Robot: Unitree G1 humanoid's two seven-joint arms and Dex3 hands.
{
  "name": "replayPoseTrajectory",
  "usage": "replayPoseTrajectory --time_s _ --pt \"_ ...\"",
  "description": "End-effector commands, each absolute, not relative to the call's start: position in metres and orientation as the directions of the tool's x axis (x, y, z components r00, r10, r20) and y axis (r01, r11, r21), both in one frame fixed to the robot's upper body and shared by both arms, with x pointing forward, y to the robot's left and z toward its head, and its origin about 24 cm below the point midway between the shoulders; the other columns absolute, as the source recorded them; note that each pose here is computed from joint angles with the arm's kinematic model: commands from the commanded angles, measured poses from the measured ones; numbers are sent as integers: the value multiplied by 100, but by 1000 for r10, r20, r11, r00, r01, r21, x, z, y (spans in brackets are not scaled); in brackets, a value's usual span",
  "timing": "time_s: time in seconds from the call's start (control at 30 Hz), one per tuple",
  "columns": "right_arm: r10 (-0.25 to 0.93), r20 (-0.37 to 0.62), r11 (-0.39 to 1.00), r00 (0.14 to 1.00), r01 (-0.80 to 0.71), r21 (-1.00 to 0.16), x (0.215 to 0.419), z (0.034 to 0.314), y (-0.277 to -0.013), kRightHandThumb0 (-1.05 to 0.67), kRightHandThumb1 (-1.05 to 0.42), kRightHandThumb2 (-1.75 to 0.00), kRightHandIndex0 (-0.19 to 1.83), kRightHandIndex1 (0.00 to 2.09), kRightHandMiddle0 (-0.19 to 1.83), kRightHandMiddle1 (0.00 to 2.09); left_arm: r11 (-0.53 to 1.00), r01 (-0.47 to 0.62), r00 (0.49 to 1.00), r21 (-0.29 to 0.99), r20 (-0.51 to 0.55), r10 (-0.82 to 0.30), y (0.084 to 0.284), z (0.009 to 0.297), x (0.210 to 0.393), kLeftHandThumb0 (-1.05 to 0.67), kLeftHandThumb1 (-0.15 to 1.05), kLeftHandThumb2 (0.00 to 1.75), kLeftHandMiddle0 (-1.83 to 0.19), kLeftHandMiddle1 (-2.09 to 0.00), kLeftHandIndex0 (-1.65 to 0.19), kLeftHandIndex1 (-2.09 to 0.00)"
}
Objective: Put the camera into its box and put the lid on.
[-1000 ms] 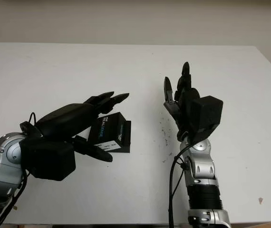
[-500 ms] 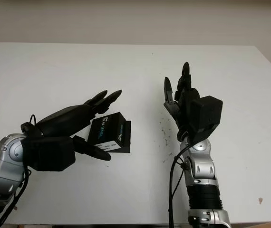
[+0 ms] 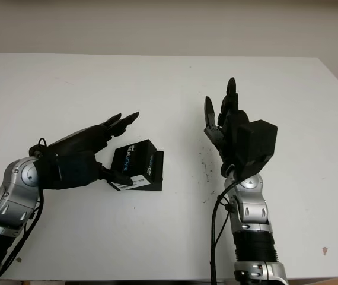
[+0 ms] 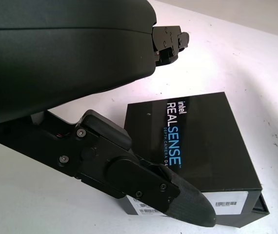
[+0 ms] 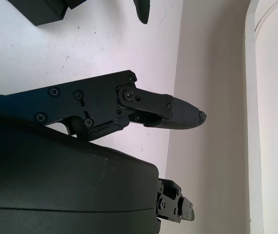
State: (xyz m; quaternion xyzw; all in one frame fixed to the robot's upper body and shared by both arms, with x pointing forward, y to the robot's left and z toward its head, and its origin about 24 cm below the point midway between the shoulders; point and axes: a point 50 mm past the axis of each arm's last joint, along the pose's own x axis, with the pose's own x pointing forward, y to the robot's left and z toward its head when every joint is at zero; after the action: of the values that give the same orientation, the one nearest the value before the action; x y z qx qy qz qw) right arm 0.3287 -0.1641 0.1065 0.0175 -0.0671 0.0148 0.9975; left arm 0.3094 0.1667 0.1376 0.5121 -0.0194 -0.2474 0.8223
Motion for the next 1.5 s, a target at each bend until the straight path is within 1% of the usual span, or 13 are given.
replayPoseTrajectory --time_s 0.0,0.33,0.5,0.7,0.77,0.87,1.0,1.17,1.47 --pt "25 149 999 989 -29 27 330 110 -165 -54 -105 -55 -19 4 -18 5 334 382 876 861 -223 -428 167 141 312 -77 87 5 10 -6 12 -6" --pt "7 142 999 990 -12 33 330 110 -165 -52 -105 -52 -18 5 -16 6 334 452 836 827 -262 -483 164 146 306 -83 87 5 12 -5 15 -5" --pt "11 143 999 990 -16 37 329 109 -164 -54 -105 -52 -18 5 -16 6 337 471 823 815 -269 -501 161 148 302 -79 85 5 11 -5 13 -6" --pt "8 144 999 990 -13 35 329 109 -165 -53 -105 -52 -18 5 -16 6 332 484 819 810 -284 -499 159 146 301 -78 84 5 12 -5 13 -6" --pt "4 142 999 990 -10 38 328 109 -165 -53 -105 -52 -18 5 -16 6 342 490 818 802 -288 -497 159 144 301 -77 83 5 12 -5 13 -6" --pt "2 140 999 990 -7 40 328 109 -165 -53 -105 -52 -17 5 -16 6 365 490 824 792 -283 -491 158 141 302 -71 82 5 12 -5 13 -6" --pt "6 143 999 990 -12 45 328 109 -165 -54 -105 -52 -17 5 -16 6 388 462 843 797 -260 -470 158 138 302 -66 82 5 11 -6 12 -6" --pt "6 142 999 990 -11 39 328 109 -166 -54 -105 -51 -18 5 -16 6 364 420 863 831 -242 -444 158 135 302 -67 83 6 8 -7 11 -6" --pt "5 144 999 990 -10 38 328 108 -166 -52 -105 -53 -18 5 -16 5 354 437 856 827 -262 -445 156 132 299 -67 82 5 7 -7 11 -6"
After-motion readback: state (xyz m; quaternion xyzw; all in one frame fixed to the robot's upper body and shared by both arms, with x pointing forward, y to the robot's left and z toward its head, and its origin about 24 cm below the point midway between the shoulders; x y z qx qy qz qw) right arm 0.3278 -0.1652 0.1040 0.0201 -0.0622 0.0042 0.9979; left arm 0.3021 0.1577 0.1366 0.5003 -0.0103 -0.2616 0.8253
